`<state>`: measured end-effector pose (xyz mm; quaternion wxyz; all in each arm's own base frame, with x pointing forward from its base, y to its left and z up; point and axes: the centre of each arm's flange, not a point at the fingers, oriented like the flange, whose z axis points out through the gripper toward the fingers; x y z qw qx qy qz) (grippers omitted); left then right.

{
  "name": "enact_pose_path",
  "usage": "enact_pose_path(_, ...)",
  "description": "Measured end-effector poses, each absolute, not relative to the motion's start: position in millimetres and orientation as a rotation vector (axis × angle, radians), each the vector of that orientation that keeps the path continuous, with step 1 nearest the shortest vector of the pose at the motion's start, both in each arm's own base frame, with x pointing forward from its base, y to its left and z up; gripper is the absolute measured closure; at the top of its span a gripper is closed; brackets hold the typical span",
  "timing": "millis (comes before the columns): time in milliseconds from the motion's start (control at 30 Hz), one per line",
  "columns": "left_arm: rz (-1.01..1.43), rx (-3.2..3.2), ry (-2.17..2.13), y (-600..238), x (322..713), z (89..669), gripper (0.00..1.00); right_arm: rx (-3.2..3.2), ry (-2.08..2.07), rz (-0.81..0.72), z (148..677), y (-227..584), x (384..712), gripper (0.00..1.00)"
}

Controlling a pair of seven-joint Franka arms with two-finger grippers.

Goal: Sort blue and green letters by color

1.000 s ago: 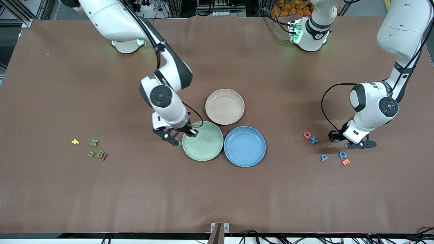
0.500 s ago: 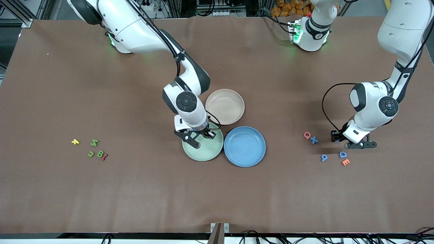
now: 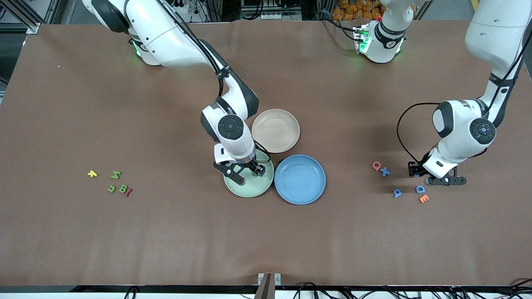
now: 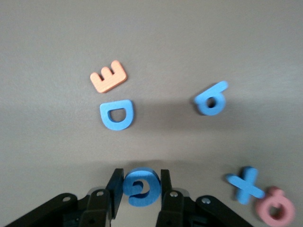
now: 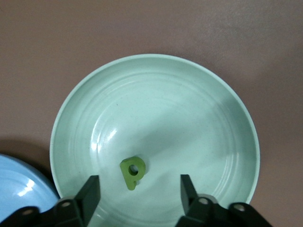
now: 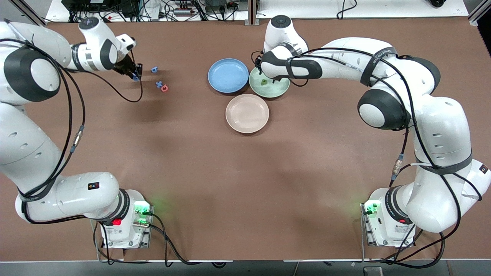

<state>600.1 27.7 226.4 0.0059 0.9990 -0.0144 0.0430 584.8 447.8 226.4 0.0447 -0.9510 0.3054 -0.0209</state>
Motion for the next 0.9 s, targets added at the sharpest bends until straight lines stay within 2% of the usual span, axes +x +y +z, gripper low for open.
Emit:
enact_pose_path(133, 0.126, 3.132, -0.089, 11, 606, 254, 0.64, -2.897, 0.934, -0.080, 233, 447, 589, 0.01)
enact_pose_path(167, 0.126, 3.133, -0.099, 6, 607, 259, 0.64, -2.894, 0.936, -0.087, 235, 446, 590, 0.00)
enact_pose_path(367, 0.154, 3.131, -0.107, -33, 609, 279, 0.64, -2.922, 0.933, -0.088, 262, 426, 604, 0.00)
enact_pose_path(667, 0.117, 3.129, -0.038, -104, 604, 296, 0.64, -2.992, 0.786, -0.080, 335, 361, 624, 0.00)
enact_pose_path(900, 0.082, 3.134, 0.078, -157, 601, 328, 0.64, -3.035, 0.651, -0.076, 374, 292, 621, 0.00)
